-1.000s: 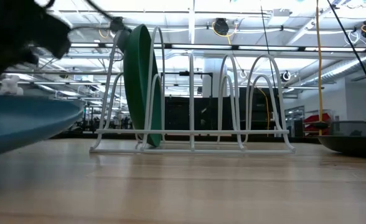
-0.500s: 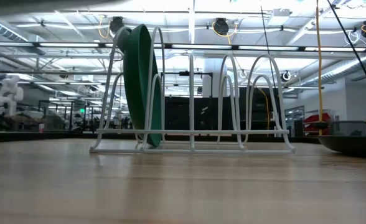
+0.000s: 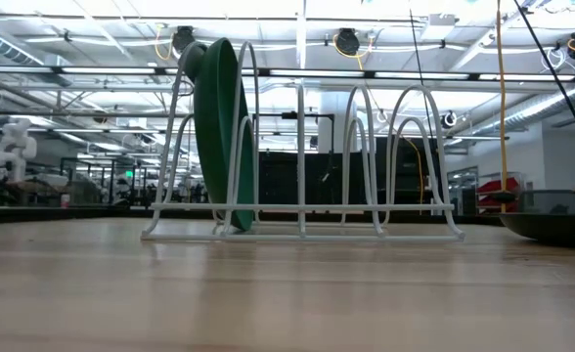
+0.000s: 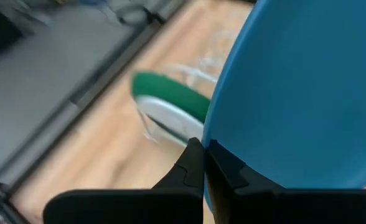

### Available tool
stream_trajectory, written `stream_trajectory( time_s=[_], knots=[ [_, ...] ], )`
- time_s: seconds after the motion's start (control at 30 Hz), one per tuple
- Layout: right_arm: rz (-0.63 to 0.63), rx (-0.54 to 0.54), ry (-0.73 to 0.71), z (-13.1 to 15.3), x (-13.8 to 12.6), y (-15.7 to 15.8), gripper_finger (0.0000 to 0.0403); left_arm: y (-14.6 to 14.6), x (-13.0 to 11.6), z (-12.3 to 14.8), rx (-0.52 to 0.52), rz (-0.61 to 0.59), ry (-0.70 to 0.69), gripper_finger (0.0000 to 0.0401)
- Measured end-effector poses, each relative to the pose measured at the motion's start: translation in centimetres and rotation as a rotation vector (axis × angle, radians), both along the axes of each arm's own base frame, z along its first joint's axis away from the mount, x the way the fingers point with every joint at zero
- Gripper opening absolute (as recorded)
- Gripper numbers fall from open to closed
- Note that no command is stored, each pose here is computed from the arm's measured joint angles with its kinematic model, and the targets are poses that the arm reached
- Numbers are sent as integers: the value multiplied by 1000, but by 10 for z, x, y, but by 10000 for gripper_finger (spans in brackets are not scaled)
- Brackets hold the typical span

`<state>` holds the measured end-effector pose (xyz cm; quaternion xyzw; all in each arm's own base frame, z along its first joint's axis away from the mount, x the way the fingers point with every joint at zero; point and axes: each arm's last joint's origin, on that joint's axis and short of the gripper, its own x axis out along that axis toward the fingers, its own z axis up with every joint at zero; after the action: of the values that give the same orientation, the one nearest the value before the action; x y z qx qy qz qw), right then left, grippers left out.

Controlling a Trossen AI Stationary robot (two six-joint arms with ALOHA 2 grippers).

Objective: Sort dishes
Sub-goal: Put the blue plate into the dish rack

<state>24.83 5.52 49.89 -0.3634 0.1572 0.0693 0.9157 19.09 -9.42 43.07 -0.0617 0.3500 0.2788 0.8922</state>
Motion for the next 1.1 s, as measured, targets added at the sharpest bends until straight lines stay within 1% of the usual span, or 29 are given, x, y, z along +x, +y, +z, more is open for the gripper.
stream_trajectory(
  time_s=[0.1, 0.2, 0.3, 0.37, 0.43, 0.53, 0.6, 0.67, 0.73, 0.87, 0.97, 1.03, 1.1],
  knots=[
    [-44, 58, -24, 4, -6, -3, 138, 4, 2, 2, 80, 52, -50, 4],
    [-87, 142, -35, 6, -8, -7, 165, 7, 5, 3, 154, 96, -98, 4],
    [-145, 243, -31, 5, -5, -13, 197, 7, 10, 4, 201, 109, -128, 4],
    [-169, 285, -21, 2, 1, -15, 217, 7, 14, 5, 222, 108, -142, 4],
    [-143, 327, 3, -1, 6, -15, 234, 5, 17, 5, 237, 101, -146, 4],
    [-19, 435, 7, 1, 11, -13, 252, 3, 21, 4, 252, 104, -148, 4],
    [25, 483, -14, 4, 12, -12, 258, 3, 22, 3, 255, 103, -145, 4],
    [22, 516, -36, 7, 13, -12, 260, 3, 22, 3, 256, 103, -144, 4],
    [-1, 547, -43, 8, 13, -14, 261, 3, 23, 3, 262, 108, -145, 4],
    [-70, 631, -2, 3, 14, -17, 261, 4, 23, 3, 272, 115, -148, 4],
    [-157, 632, 6, -1, 16, -19, 261, 4, 23, 3, 276, 118, -151, 4],
    [-176, 630, 7, -2, 16, -19, 261, 4, 23, 3, 276, 118, -151, 4],
    [-180, 650, 15, -2, 16, -19, 261, 4, 23, 3, 277, 118, -151, 4]
  ],
)
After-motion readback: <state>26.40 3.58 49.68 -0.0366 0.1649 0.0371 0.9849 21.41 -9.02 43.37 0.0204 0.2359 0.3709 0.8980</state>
